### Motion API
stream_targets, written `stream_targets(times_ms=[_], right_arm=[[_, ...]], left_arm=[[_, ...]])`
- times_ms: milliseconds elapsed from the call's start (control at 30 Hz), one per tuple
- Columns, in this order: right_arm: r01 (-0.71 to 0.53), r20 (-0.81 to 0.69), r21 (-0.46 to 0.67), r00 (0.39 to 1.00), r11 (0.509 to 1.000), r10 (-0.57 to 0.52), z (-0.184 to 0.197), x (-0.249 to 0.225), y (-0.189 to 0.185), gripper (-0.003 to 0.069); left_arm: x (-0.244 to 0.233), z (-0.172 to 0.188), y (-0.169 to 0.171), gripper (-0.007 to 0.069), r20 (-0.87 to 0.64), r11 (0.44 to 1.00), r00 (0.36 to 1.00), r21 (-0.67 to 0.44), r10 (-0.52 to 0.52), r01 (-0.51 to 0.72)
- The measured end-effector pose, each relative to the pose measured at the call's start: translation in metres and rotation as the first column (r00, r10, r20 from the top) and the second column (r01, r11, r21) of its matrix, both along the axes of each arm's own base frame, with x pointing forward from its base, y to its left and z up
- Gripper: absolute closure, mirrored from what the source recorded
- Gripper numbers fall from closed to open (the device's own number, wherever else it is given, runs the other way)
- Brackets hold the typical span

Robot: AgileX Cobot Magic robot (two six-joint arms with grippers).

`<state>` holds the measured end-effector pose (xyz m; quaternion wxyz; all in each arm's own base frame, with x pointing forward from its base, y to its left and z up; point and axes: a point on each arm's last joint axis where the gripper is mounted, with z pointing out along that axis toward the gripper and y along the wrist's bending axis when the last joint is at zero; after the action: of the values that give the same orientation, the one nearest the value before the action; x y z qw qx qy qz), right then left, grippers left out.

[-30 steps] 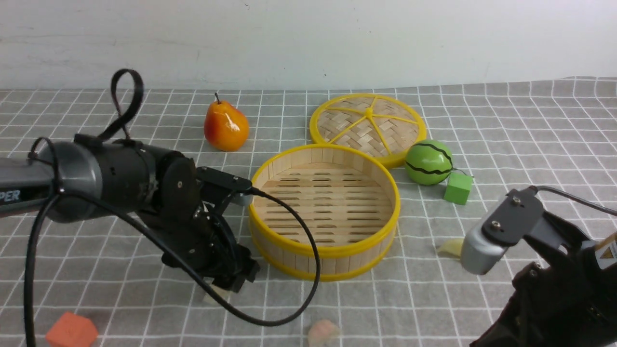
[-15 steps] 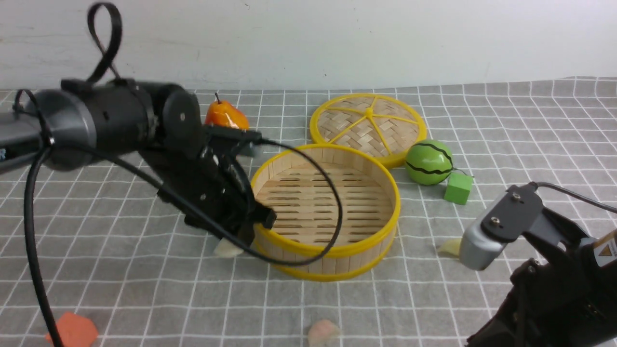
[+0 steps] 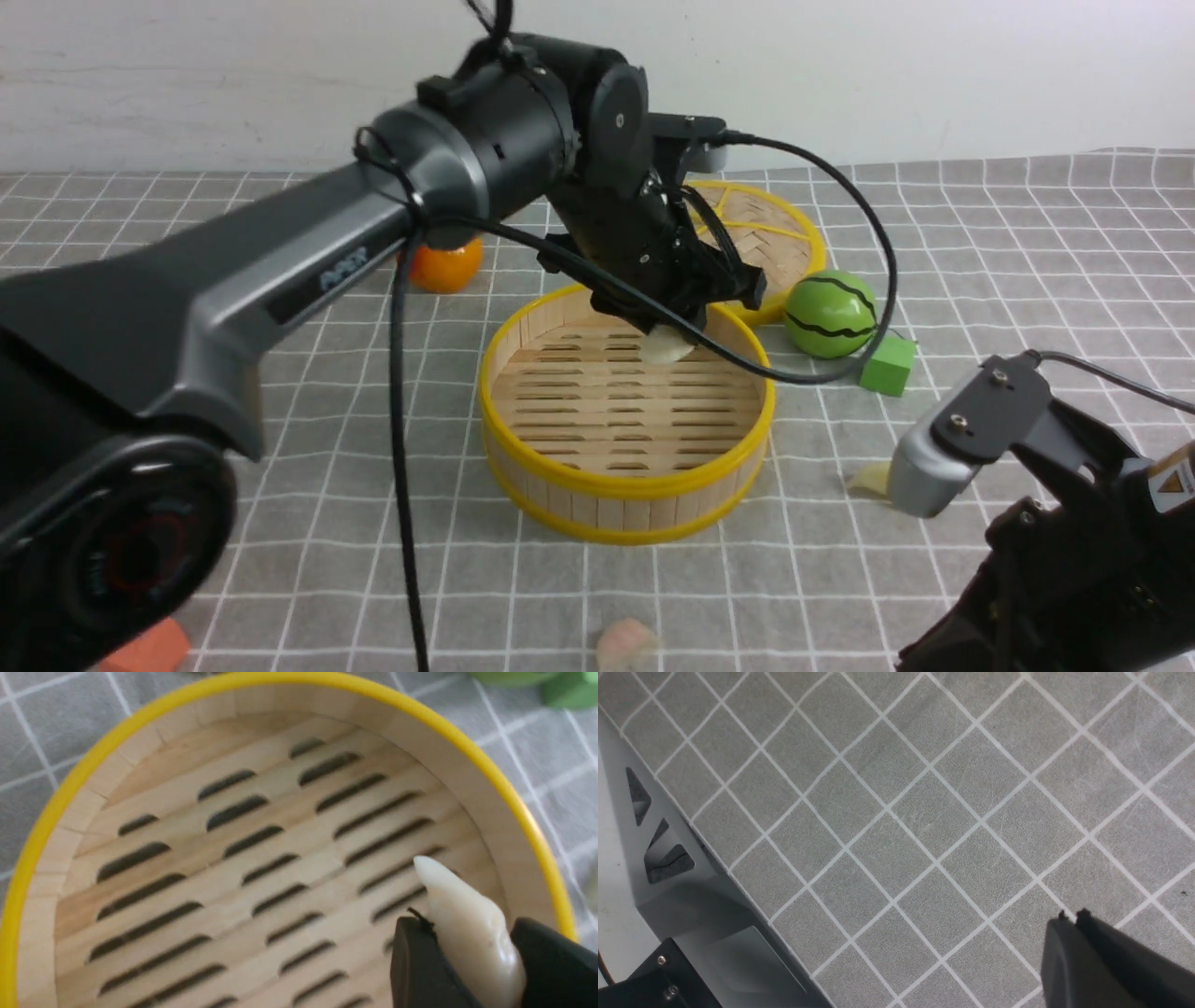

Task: Put the dumplings into the steamer on the table with the grey tablecloth.
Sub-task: 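Place the dumpling into the bamboo steamer basket with the left gripper, then reach for and grasp a dumpling on the table with the left gripper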

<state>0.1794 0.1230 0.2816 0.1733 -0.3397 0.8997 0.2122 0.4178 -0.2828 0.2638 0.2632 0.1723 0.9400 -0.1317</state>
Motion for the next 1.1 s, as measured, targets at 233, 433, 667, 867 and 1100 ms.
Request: stream_targets(times_ms=[233, 433, 667, 867, 1100], right_arm=[[-0.001, -0.004, -0.001, 1.000, 1.000, 0.001, 0.000, 0.000, 0.000, 0.0636], [-0.001, -0.004, -0.001, 1.000, 1.000, 0.001, 0.000, 0.000, 0.000, 0.0625], [-0.002, -0.003, 0.000, 1.000, 1.000, 0.002, 0.000, 0.000, 0.000, 0.0618], [-0.023, 0.005, 0.004, 1.000, 1.000, 0.023, 0.013, 0.001, 0.001, 0.0617], [-0.073, -0.007, -0.043, 0.997, 0.996, 0.073, 0.025, -0.005, -0.003, 0.0617]], left_arm=[[0.032, -0.044, 0.003, 0.0394, -0.017, 0.987, 0.988, 0.036, 0.156, -0.155], [0.034, -0.052, 0.003, 0.0322, -0.032, 0.986, 0.986, 0.041, 0.166, -0.165], [0.020, -0.012, 0.012, 0.0111, -0.033, 0.985, 0.985, 0.040, 0.168, -0.167], [-0.023, 0.083, 0.033, 0.0069, 0.010, 0.996, 0.996, -0.009, 0.083, -0.083], [-0.089, 0.126, 0.040, 0.0090, 0.024, 0.994, 0.995, 0.054, -0.101, 0.099]])
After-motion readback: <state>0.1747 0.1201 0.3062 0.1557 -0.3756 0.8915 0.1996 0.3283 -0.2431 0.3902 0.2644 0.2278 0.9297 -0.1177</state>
